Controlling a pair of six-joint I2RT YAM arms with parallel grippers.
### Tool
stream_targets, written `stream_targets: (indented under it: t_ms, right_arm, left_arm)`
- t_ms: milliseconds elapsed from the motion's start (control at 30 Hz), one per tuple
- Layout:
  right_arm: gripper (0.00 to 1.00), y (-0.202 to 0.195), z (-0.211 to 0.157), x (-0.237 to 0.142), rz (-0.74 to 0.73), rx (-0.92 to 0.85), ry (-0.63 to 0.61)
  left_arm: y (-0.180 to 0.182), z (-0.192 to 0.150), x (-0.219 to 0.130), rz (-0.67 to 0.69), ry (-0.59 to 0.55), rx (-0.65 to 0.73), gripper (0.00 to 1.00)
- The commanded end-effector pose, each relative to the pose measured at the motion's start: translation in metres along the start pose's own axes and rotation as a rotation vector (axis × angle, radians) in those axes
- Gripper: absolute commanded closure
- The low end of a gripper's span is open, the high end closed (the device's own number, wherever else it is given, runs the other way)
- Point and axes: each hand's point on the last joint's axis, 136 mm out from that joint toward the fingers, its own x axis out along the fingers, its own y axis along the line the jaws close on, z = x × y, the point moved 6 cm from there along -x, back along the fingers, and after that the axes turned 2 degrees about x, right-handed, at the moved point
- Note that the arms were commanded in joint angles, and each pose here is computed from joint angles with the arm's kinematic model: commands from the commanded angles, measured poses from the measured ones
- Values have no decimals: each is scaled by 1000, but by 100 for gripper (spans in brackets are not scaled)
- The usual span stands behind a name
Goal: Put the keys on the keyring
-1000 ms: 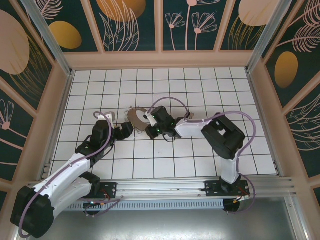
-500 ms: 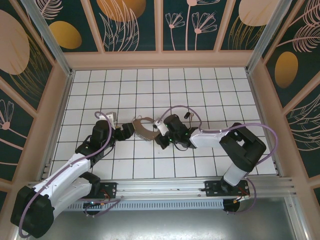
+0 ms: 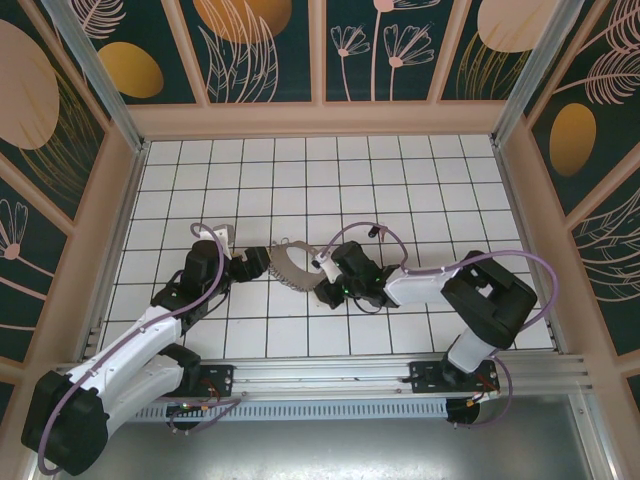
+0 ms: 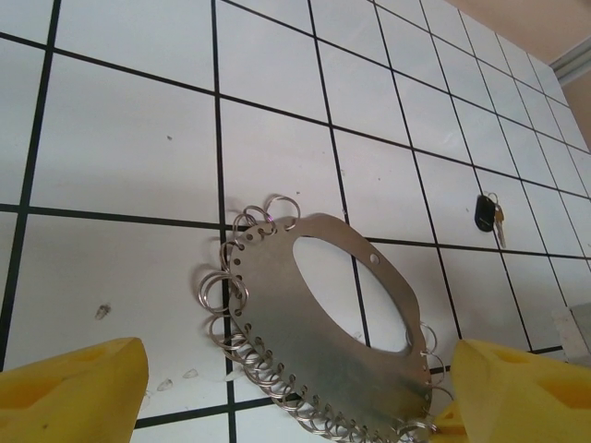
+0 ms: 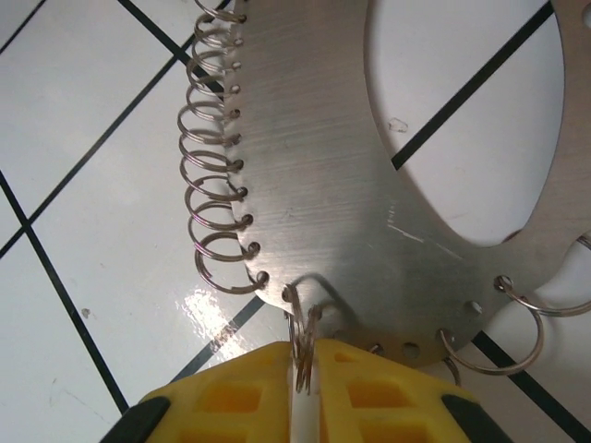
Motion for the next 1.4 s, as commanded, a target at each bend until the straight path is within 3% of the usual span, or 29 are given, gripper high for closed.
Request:
stream_targets:
  t_ms: [0, 233, 1367]
  right_arm:
    - [84, 9, 10, -6, 38, -5, -57]
    - [84, 8, 16, -12, 64, 25, -97]
    - [84, -4, -1, -5, 85, 150, -6]
  left_arm:
    - [-7, 9, -1, -32, -28, 17, 15]
    - [-8, 9, -1, -39, -27, 18, 15]
    - [-11, 11, -4, -54, -35, 23, 15]
